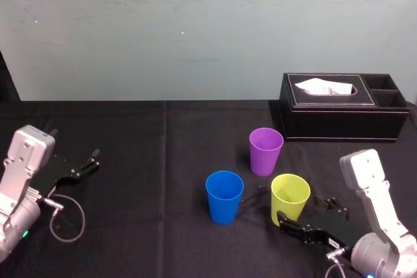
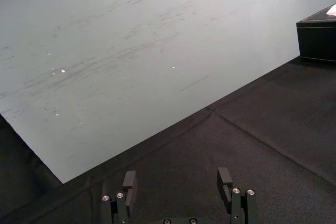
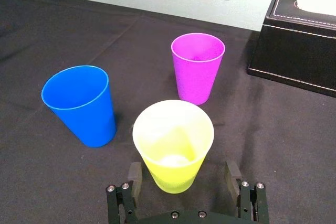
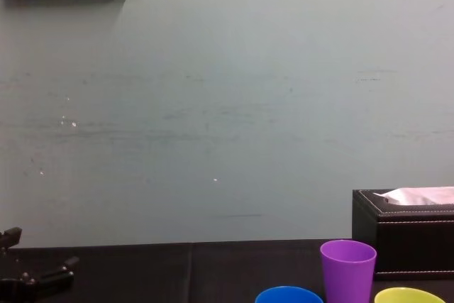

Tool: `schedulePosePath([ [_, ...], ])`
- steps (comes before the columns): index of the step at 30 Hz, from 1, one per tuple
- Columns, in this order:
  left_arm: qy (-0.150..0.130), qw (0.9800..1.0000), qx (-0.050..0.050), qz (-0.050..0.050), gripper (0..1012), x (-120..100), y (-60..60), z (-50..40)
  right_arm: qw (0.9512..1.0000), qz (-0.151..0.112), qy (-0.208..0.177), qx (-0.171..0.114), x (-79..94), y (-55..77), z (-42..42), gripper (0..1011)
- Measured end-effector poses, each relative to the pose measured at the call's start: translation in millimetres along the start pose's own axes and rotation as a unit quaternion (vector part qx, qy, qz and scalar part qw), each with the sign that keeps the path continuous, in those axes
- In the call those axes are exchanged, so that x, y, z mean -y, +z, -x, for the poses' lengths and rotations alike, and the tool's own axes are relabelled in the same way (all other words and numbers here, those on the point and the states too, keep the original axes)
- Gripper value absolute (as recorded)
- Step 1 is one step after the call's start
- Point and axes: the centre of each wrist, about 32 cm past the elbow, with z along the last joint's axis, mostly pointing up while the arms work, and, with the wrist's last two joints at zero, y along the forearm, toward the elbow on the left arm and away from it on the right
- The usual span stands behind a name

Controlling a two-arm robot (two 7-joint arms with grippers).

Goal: Stack the three plastic cups sequentially using one hand.

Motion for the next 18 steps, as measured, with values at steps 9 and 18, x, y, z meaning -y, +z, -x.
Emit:
schedulePosePath([
  [9, 0.0, 1.0, 0.0, 0.0, 1000, 0.0, 0.0, 0.0, 1.0, -0.006, 0.0, -0.002, -7.3, -0.8, 0.6, 1002],
  [18, 0.0, 1.0, 0.0, 0.0, 1000, 0.0, 0.0, 0.0, 1.0, -0.009, 0.004, -0.001, -14.5, 1.2, 1.0, 1002],
])
